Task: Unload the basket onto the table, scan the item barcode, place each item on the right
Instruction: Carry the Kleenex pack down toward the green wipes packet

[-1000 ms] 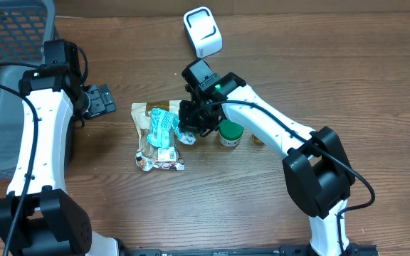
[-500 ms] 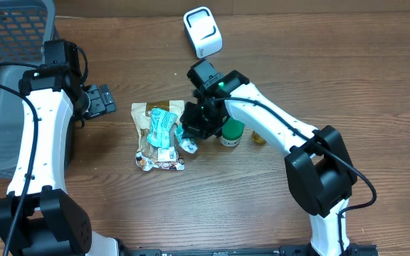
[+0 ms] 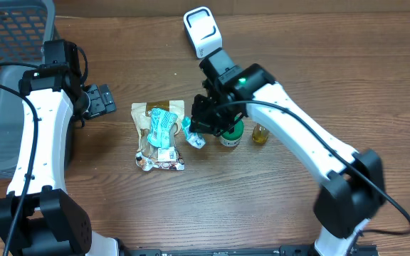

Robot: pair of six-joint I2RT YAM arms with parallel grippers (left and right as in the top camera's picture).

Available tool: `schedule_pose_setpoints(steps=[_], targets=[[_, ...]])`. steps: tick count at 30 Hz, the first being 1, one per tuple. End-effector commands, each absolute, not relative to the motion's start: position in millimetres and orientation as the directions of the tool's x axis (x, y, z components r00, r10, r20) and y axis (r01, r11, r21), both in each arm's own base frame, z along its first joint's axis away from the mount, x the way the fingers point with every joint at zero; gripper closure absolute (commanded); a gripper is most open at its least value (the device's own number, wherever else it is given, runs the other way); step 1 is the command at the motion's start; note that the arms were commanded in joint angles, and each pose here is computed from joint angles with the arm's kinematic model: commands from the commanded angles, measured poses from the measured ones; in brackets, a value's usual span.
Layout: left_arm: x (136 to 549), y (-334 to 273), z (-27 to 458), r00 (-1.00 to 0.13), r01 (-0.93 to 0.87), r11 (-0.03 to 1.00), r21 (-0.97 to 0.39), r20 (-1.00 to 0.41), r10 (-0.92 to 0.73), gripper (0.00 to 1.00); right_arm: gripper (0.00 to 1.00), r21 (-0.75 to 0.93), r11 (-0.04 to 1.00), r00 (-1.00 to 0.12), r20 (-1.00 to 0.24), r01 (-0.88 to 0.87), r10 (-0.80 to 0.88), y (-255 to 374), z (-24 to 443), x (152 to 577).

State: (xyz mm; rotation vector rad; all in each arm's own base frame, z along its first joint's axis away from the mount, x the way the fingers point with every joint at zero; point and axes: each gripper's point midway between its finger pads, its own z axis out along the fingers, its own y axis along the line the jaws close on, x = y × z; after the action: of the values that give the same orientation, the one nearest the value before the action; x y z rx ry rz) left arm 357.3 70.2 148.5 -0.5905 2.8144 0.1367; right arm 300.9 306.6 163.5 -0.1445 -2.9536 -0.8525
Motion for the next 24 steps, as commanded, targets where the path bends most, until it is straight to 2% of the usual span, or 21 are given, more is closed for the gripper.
schedule_pose_setpoints(steps=[1,11,19,24], targets=[[360.7,73.4,160.8,-0.877,-0.400,0.916,0.044,-0.309,-0.368,0.01,0.96,0.514,0.855,-0.997,0.013,0.074,0.078,299.1,175.6,298.3],[360.7,73.4,160.8,-0.877,-0.400,0.916,0.044,-0.309,-0.368,0.00,0.96,0.563,0.824,-0.985,-0.099,0.061,0.141,324.8,148.1,300.3],[360.7,73.4,160.8,-0.877,-0.400,0.916,0.044,-0.309,-0.368,0.01,0.96,0.617,0.786,-0.979,-0.130,0.044,0.158,329.1,113.7,306.9],[360.7,73.4,160.8,-0.877,-0.400,0.916,0.044,-0.309,-0.368,0.00,0.96,0.675,0.733,-0.965,-0.133,0.077,0.224,332.4,92.0,310.4]])
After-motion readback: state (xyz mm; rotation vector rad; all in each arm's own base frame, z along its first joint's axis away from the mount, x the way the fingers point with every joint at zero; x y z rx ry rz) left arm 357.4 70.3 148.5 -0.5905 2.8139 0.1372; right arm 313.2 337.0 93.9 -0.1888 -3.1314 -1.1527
